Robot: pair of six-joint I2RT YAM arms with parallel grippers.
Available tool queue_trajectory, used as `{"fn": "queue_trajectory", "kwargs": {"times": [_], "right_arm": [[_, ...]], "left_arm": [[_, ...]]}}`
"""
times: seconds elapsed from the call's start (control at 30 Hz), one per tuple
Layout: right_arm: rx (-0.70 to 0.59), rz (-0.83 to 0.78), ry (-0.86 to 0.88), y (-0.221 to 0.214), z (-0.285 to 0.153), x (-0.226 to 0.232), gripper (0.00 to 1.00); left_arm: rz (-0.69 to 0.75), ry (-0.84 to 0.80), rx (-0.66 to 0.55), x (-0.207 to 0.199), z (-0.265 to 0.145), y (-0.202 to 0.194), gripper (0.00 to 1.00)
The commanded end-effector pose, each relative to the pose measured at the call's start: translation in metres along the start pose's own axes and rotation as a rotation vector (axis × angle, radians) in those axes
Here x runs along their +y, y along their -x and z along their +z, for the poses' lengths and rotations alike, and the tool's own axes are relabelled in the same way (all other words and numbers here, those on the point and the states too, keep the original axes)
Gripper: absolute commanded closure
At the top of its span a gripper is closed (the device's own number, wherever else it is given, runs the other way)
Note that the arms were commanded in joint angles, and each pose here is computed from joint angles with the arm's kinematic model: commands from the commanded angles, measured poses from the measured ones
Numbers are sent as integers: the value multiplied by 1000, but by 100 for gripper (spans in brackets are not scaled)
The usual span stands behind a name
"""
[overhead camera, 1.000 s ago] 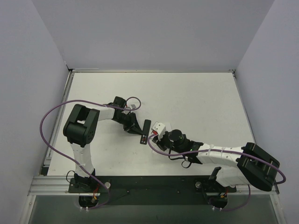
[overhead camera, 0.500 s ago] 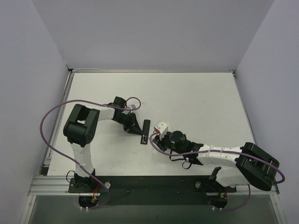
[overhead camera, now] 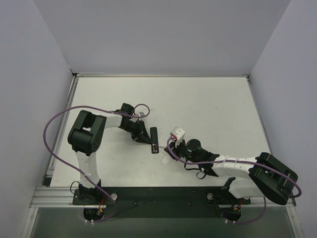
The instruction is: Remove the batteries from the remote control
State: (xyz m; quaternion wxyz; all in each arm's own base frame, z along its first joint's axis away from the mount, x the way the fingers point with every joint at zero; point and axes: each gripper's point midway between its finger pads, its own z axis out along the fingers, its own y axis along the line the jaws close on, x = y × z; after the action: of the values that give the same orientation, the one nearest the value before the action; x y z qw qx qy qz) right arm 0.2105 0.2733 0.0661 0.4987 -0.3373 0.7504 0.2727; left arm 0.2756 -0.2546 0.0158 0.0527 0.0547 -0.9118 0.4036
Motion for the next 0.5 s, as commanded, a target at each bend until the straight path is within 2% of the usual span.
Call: {"fn": "queue_trajectory", "kwargs": {"times": [0.0, 0.33, 0.43, 0.47], "right_arm": [[-39, 92, 52, 5, -3, 8, 100], [-98, 197, 105, 24, -3, 10, 100], [-73, 139, 119, 32, 0, 17, 100], [-9, 66, 101, 18, 0, 16, 100]], "left_arm": [[10, 42, -7, 10, 9, 3, 76], [16, 40, 0, 9, 11, 0, 76], [14, 39, -1, 9, 12, 0, 77], [17, 36, -2, 8, 12, 0, 77]]}}
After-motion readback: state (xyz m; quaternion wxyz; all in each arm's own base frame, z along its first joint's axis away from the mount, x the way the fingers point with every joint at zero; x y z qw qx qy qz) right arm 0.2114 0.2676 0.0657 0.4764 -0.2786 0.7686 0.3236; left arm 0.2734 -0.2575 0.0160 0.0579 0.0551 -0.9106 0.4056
